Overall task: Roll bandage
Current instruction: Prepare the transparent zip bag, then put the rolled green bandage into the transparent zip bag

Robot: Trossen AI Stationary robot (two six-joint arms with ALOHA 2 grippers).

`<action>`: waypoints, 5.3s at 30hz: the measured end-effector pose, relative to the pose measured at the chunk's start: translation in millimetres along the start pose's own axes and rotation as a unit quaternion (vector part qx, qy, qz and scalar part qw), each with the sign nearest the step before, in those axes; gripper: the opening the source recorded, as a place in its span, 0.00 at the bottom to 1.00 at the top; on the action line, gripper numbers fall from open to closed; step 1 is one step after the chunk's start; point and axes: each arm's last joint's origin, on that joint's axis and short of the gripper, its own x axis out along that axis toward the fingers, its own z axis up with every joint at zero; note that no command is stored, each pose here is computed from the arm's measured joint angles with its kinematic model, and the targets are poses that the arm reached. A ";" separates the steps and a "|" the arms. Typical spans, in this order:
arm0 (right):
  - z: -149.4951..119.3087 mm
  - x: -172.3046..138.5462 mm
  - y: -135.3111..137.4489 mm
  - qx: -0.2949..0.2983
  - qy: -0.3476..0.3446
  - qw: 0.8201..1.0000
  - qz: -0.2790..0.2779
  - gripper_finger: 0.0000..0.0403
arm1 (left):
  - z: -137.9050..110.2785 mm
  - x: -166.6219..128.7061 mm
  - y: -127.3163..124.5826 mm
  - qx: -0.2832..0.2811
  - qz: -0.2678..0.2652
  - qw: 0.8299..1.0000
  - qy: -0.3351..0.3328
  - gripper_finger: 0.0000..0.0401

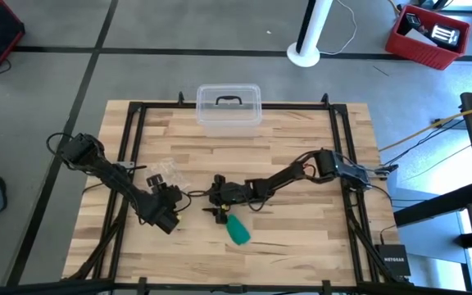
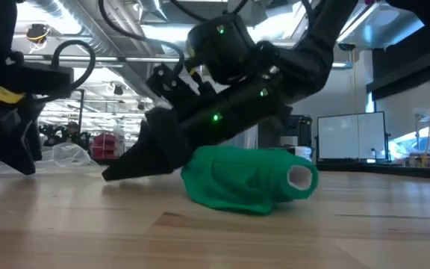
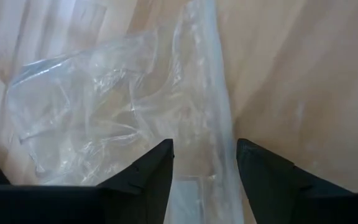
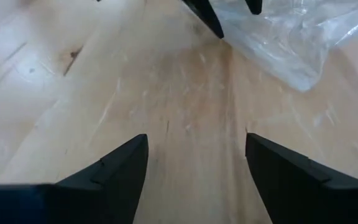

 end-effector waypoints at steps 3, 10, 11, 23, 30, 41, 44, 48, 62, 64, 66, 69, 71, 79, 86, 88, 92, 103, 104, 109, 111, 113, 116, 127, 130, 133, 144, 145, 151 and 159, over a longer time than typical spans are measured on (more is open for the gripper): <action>-5.0 3.7 0.5 0.003 -0.008 1.000 0.005 0.67 | -1.6 3.5 0.6 -0.005 0.000 1.000 -0.001 0.42; -5.8 5.0 0.9 0.004 -0.016 1.000 0.012 0.67 | -2.3 7.7 5.1 -0.003 0.019 1.000 -0.005 0.40; -5.8 5.1 1.0 0.004 -0.016 1.000 0.013 0.67 | -2.0 8.2 6.2 -0.001 0.023 1.000 -0.003 0.39; -5.7 5.1 1.0 0.004 -0.016 1.000 0.013 0.67 | -4.4 10.2 18.6 -0.002 0.076 0.997 0.018 0.31; -5.8 5.1 1.0 0.004 -0.016 1.000 0.013 0.67 | -11.1 25.3 15.5 -0.010 0.048 0.999 -0.009 0.29; -1.8 3.2 2.2 -0.007 -0.022 0.999 0.031 0.67 | -11.1 24.9 16.7 0.001 0.056 0.998 -0.007 0.02; 15.0 -5.1 5.7 -0.026 -0.040 0.998 0.047 0.67 | -0.2 11.7 14.5 0.005 0.048 0.999 -0.005 0.01; 41.5 -20.3 13.6 -0.088 -0.072 0.992 0.058 0.67 | 22.4 -19.6 11.6 0.012 -0.007 0.999 -0.036 0.00; 96.3 -30.6 45.2 -0.305 -0.066 0.948 -0.055 0.67 | 64.1 -82.7 32.6 -0.032 -0.150 0.977 -0.148 0.00; 97.5 -29.5 41.5 -0.307 -0.039 0.950 -0.053 0.67 | 65.6 -83.6 31.5 -0.026 -0.155 0.975 -0.156 0.00; 96.8 -29.1 38.9 -0.307 -0.021 0.950 -0.056 0.67 | 67.5 -82.9 31.9 -0.031 -0.157 0.974 -0.158 0.00; 92.3 -29.2 38.2 -0.312 0.007 0.947 -0.073 0.67 | 70.5 -82.7 32.9 -0.060 -0.163 0.972 -0.158 0.00; 90.1 -29.1 35.8 -0.317 0.023 0.944 -0.085 0.67 | 71.3 -82.8 32.8 -0.062 -0.165 0.971 -0.160 0.00; 80.9 -27.9 23.4 -0.313 0.071 0.945 -0.069 0.67 | 75.9 -86.0 29.8 -0.056 -0.182 0.965 -0.183 0.00; 71.6 -30.2 38.8 -0.287 0.093 0.953 0.009 0.67 | 67.4 -79.4 41.8 -0.088 -0.085 0.976 -0.181 0.00; 71.8 -30.7 43.0 -0.286 0.088 0.954 0.026 0.67 | 64.2 -77.7 46.4 -0.105 -0.052 0.976 -0.184 0.00; 73.4 -30.4 41.6 -0.275 0.084 0.957 0.021 0.67 | 62.3 -76.7 51.8 -0.139 -0.010 0.968 -0.207 0.00; 72.5 -28.4 26.9 -0.199 0.093 0.976 -0.014 0.67 | 64.2 -63.7 28.6 -0.110 -0.071 0.965 -0.228 0.00; 72.5 -28.4 26.7 -0.186 0.092 0.978 -0.010 0.67 | 62.6 -59.9 26.3 -0.100 -0.069 0.966 -0.227 0.00; 67.9 -24.3 22.3 -0.125 0.095 0.987 0.025 0.67 | 56.4 -44.6 26.1 -0.110 -0.031 0.966 -0.233 0.00; 63.1 -20.7 21.9 -0.117 0.099 0.988 0.036 0.67 | 56.7 -42.2 27.7 -0.126 -0.021 0.962 -0.240 0.00; 60.2 -20.2 22.2 -0.116 0.107 0.987 0.042 0.67 | 56.6 -39.5 28.7 -0.138 -0.016 0.960 -0.243 0.00; 64.5 -22.5 22.0 -0.118 0.101 0.987 0.031 0.67 | 57.2 -33.9 29.3 -0.152 -0.014 0.957 -0.248 0.00; 97.5 -46.9 16.8 -0.107 0.069 0.992 -0.028 0.67 | 56.1 -37.2 20.4 -0.115 -0.049 0.958 -0.257 0.00; 102.0 -52.0 15.8 -0.095 0.070 0.992 -0.044 0.67 | 55.3 -37.9 19.6 -0.110 -0.050 0.959 -0.257 0.00; 105.9 -66.1 21.1 -0.073 0.101 0.991 -0.046 0.67 | 55.2 -37.8 19.5 -0.109 -0.051 0.959 -0.256 0.00; 88.6 -114.9 83.6 0.089 0.261 0.961 -0.025 0.67 | 54.6 -37.6 18.4 -0.095 -0.066 0.963 -0.243 0.00; 86.8 -115.0 87.4 0.105 0.265 0.958 -0.024 0.67 | 54.6 -37.5 18.2 -0.094 -0.068 0.963 -0.242 0.00; 78.8 -107.1 83.6 0.204 0.267 0.939 -0.074 0.75 | 54.5 -37.6 18.2 -0.092 -0.069 0.964 -0.241 0.00; 61.3 -90.6 79.8 0.244 0.284 0.922 -0.099 0.81 | 54.8 -37.7 18.0 -0.087 -0.068 0.964 -0.242 0.00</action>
